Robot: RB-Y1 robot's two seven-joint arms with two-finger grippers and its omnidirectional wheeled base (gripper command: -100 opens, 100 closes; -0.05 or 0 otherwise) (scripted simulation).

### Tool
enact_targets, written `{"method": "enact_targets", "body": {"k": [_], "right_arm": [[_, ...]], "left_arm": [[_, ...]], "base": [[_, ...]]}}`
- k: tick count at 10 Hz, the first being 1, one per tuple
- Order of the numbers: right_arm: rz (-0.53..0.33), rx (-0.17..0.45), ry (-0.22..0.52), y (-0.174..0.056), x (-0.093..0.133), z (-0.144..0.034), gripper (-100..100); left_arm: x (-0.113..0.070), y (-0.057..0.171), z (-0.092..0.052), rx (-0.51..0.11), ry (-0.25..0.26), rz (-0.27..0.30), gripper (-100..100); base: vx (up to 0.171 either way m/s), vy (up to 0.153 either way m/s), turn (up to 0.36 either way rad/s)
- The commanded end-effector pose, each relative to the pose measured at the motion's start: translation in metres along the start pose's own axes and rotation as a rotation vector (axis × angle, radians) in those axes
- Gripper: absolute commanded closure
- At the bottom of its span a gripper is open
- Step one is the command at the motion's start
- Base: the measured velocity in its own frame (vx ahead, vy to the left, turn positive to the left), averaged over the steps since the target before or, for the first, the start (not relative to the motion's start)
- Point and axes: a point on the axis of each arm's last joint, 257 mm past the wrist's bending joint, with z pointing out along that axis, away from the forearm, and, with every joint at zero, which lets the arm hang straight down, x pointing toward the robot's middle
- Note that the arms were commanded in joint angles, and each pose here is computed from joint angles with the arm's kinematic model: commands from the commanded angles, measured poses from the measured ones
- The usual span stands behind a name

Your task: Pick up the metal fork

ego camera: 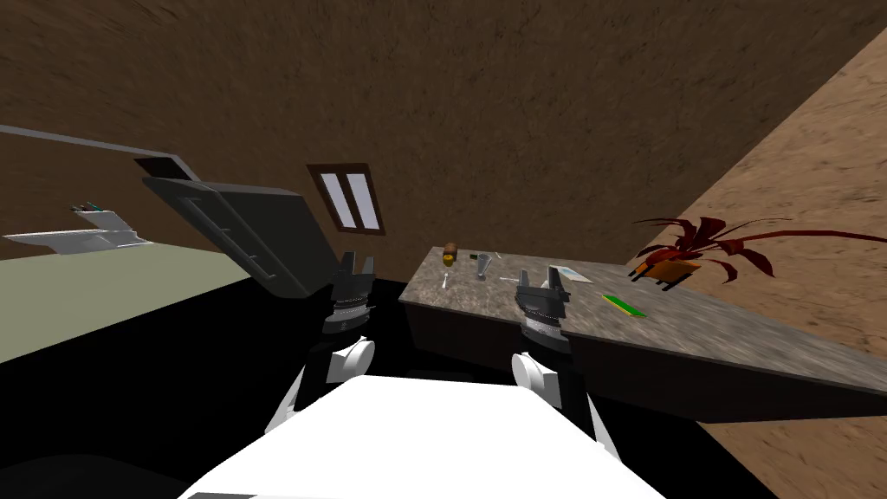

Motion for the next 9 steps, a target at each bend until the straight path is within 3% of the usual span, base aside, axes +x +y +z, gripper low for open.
{"method": "enact_targets", "body": {"k": [1,9], "right_arm": [[-0.025,0.005,0.043,-0.003,0.007,0.001,-100],[-0.272,-0.029,0.385,-0.035,0.070,-0.005,-100]], "left_arm": [[0.000,0.000,0.000,0.000,0.000,0.000,0],[0.000,0.000,0.000,0.000,0.000,0.000,0]], "base": [[-0.003,-0.009,0.058],[-0.012,-0.045,0.120]]}}
